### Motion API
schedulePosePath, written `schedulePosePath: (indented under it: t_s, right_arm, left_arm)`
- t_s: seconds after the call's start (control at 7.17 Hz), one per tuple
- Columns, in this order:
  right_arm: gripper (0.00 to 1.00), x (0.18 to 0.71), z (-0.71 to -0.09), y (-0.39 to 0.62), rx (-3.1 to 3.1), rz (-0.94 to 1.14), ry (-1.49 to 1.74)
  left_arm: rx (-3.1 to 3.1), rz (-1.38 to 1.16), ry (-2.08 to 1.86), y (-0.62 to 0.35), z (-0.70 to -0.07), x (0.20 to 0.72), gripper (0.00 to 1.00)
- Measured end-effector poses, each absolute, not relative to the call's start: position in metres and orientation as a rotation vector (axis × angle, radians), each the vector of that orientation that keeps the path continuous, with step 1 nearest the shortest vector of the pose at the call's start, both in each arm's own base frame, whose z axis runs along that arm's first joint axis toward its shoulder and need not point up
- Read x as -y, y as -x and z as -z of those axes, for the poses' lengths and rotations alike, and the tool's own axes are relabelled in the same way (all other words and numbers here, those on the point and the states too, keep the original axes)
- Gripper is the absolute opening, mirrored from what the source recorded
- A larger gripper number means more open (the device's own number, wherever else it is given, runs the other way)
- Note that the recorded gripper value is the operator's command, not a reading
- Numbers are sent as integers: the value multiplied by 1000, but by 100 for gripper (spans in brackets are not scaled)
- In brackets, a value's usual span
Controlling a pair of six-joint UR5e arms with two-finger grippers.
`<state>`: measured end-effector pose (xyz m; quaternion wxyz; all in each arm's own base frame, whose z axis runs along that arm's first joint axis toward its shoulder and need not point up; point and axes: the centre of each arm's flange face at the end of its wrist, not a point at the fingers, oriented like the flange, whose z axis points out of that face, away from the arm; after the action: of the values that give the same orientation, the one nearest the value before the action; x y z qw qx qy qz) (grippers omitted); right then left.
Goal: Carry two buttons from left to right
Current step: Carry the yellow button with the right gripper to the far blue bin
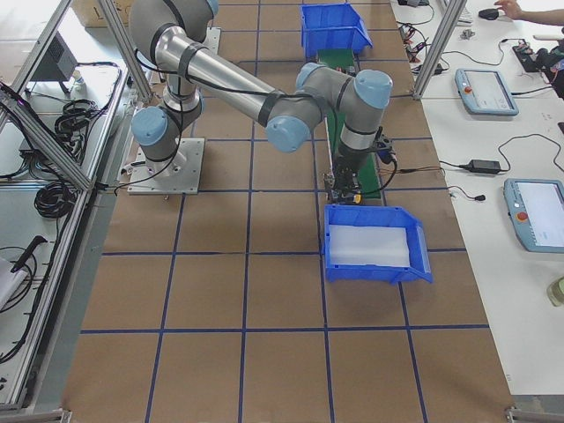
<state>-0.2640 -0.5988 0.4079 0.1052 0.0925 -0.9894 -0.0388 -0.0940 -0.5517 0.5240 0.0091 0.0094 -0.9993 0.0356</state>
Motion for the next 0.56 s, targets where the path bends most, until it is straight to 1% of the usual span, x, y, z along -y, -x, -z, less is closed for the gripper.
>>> schedulePosePath:
  t_s: [0.56]
  right_arm:
    - [10, 637, -343, 293, 2918, -4, -284]
  left_arm:
    - [3130, -79, 9, 100, -520, 546, 100]
